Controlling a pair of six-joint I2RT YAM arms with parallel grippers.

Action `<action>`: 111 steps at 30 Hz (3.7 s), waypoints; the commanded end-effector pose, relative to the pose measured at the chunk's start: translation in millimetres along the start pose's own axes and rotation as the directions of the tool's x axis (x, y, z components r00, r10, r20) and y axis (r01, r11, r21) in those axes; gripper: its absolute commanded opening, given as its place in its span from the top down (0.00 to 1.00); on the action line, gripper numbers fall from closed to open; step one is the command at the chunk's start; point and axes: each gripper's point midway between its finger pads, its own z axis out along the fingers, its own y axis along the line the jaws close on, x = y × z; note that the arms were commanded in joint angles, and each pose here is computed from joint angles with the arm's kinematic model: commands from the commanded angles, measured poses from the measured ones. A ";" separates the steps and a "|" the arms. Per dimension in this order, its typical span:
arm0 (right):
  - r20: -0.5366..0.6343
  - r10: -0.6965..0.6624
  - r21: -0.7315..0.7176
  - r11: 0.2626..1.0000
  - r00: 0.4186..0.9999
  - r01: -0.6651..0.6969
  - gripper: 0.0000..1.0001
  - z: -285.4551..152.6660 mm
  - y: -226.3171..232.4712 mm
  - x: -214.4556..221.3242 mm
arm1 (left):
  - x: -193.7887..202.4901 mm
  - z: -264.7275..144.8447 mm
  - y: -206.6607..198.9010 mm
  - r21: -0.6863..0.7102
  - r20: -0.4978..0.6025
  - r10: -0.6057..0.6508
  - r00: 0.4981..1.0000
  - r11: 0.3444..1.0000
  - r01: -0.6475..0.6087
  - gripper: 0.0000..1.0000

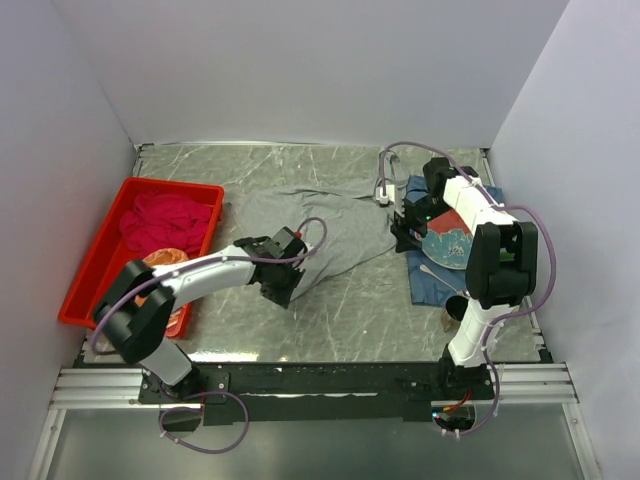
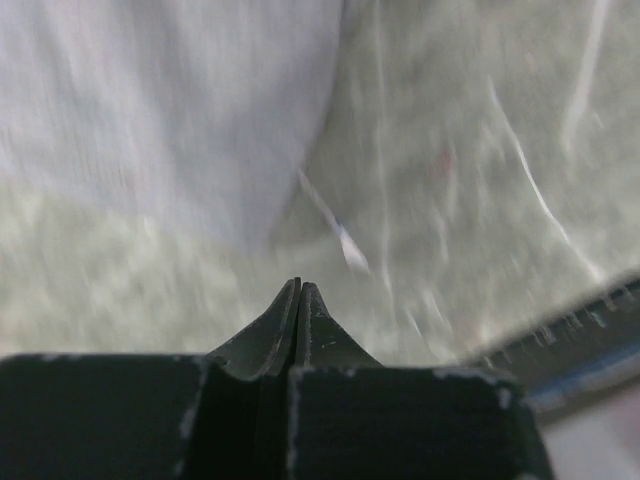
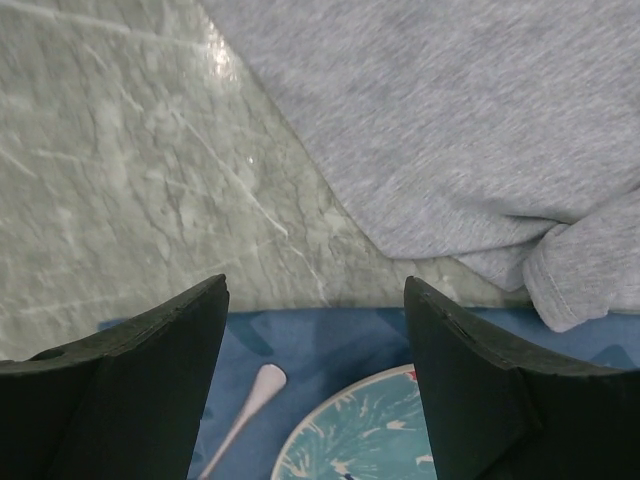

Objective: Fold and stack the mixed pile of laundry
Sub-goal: Flatten out the tank top at the center of the board.

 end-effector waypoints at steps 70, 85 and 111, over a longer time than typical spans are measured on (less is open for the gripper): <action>-0.231 -0.084 0.265 0.953 0.969 0.146 0.97 23.7 -78.1 4.5 | 105.4 -71.0 5.2 -0.114 -0.230 -0.365 0.902 0.931 0.348 0.99; -0.395 -0.048 0.310 0.933 0.917 0.182 0.81 -25.6 -101.8 42.8 | 126.1 -95.5 3.2 -0.051 -0.285 -0.355 0.890 0.933 0.356 0.99; -0.097 -0.367 -0.006 0.930 0.925 0.369 0.43 86.8 -40.9 -86.8 | -5.9 -140.8 71.2 -0.069 0.201 -0.395 0.897 0.907 0.415 0.21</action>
